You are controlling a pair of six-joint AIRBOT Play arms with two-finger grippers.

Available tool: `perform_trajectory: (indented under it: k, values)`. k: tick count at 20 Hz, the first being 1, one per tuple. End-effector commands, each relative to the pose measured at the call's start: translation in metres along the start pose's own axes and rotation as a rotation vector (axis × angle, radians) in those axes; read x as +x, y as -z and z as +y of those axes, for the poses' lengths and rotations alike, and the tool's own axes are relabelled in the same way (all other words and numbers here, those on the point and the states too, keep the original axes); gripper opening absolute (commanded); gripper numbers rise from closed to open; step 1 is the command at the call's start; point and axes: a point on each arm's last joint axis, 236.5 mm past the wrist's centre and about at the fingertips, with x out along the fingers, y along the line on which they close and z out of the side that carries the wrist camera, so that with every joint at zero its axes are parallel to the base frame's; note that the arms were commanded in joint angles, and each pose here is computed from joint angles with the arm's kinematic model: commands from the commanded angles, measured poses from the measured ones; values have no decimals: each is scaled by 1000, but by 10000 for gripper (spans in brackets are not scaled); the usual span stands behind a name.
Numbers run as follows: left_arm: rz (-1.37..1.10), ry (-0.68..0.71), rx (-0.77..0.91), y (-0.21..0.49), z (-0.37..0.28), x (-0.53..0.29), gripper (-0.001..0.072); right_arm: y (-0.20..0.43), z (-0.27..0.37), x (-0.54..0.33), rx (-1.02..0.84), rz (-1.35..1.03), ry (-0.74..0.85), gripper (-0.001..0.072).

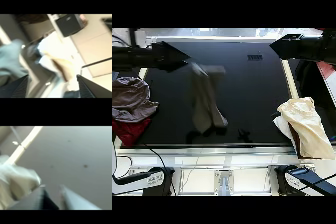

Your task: Fold the shirts.

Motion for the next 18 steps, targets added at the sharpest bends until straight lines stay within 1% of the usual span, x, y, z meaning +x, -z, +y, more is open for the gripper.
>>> perform_trajectory:
  k: [1,3,4,5,6,8,10,11,12,13,14,15,18]
  values:
    - [109,-275,110,20,64,11,720,17,-33,-14,-75,97,154,409]
    - [189,-588,34,37,141,-22,720,46,-49,-13,-82,227,204,408]
    - [221,-713,-22,45,171,-39,720,64,-52,-9,-72,298,205,407]
    - [243,-795,-90,54,196,-47,720,79,-54,-1,-58,349,197,407]
    - [255,-807,-158,61,209,-43,719,98,-57,9,-26,401,192,407]
    - [303,-716,-255,78,227,-11,719,148,-57,29,50,523,167,407]
    - [352,-616,-340,97,241,24,716,205,-49,45,119,652,110,407]
    - [384,-587,-379,108,250,38,699,227,-41,51,153,695,75,407]
    - [427,-560,-419,123,257,51,641,246,-32,56,193,730,33,407]
    - [466,-536,-429,135,264,60,541,259,-24,58,221,757,5,407]
    - [517,-493,-394,147,267,68,454,268,-19,58,241,779,-14,407]
    - [568,-447,-348,158,268,73,441,272,-18,58,249,787,-20,407]
    - [676,-348,-227,179,267,77,446,270,-19,61,247,769,-15,407]
